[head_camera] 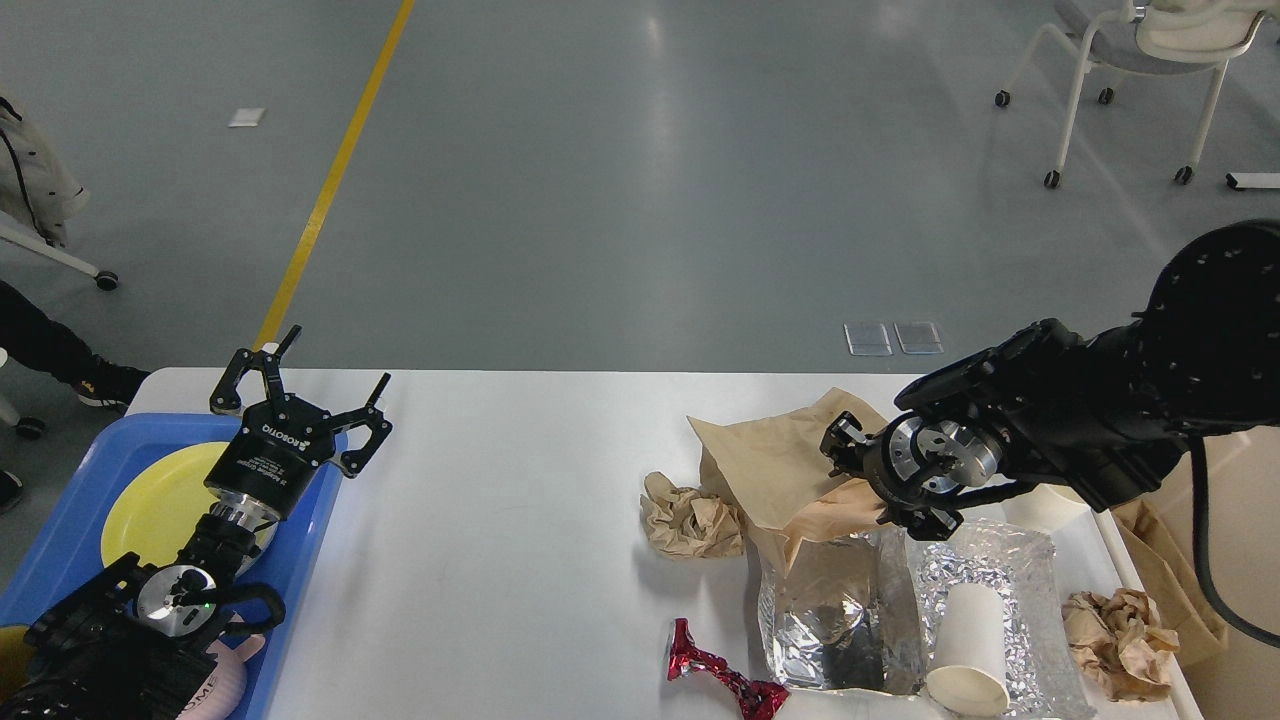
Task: Tidy desktop
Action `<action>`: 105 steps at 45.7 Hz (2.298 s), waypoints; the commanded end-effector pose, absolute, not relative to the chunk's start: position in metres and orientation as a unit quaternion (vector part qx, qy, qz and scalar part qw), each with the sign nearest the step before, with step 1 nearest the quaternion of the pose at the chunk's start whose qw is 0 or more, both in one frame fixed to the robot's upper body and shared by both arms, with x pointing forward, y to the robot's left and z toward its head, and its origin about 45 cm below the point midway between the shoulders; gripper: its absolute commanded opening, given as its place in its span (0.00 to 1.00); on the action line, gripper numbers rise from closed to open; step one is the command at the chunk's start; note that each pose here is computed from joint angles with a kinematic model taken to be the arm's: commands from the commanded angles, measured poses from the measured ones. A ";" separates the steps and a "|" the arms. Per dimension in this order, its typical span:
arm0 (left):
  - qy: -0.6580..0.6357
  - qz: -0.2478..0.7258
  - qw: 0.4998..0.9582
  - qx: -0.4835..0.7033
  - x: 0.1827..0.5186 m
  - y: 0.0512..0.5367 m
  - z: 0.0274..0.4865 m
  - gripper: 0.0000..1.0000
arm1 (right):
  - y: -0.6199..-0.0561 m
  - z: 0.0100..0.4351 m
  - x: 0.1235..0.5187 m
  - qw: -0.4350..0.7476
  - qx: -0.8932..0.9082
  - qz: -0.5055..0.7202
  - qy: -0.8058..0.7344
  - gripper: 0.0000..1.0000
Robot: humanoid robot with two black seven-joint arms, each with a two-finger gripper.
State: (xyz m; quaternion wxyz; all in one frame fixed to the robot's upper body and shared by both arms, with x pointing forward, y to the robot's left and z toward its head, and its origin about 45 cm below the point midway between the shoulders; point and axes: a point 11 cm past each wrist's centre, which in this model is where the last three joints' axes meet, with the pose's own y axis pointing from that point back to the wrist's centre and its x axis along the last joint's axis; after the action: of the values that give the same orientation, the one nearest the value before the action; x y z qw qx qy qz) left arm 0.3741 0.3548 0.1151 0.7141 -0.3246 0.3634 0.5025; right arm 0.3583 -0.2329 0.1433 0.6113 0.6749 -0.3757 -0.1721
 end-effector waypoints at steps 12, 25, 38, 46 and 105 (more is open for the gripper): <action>0.363 0.503 0.714 -0.325 0.374 0.355 0.115 0.99 | -0.226 0.156 0.365 0.602 0.695 -0.151 -0.363 0.00; 0.364 0.503 0.714 -0.324 0.374 0.355 0.115 0.99 | -0.238 0.322 0.408 0.613 0.734 -0.034 -0.289 0.00; 0.364 0.503 0.714 -0.324 0.374 0.355 0.114 0.99 | -0.269 0.508 0.399 0.661 0.718 0.101 -0.192 0.00; 0.363 0.503 0.714 -0.325 0.374 0.355 0.115 0.99 | -0.315 0.555 0.397 0.668 0.689 0.165 -0.228 0.00; 0.364 0.502 0.714 -0.325 0.374 0.354 0.115 0.99 | -0.537 0.194 0.347 0.730 0.585 0.009 -0.352 1.00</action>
State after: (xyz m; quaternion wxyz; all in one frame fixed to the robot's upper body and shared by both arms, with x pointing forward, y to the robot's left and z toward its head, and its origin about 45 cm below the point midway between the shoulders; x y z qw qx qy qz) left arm 0.3741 0.3541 0.1149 0.7141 -0.3248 0.3639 0.5021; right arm 0.3148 -0.5747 0.1364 0.7730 0.5282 -0.3510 0.0152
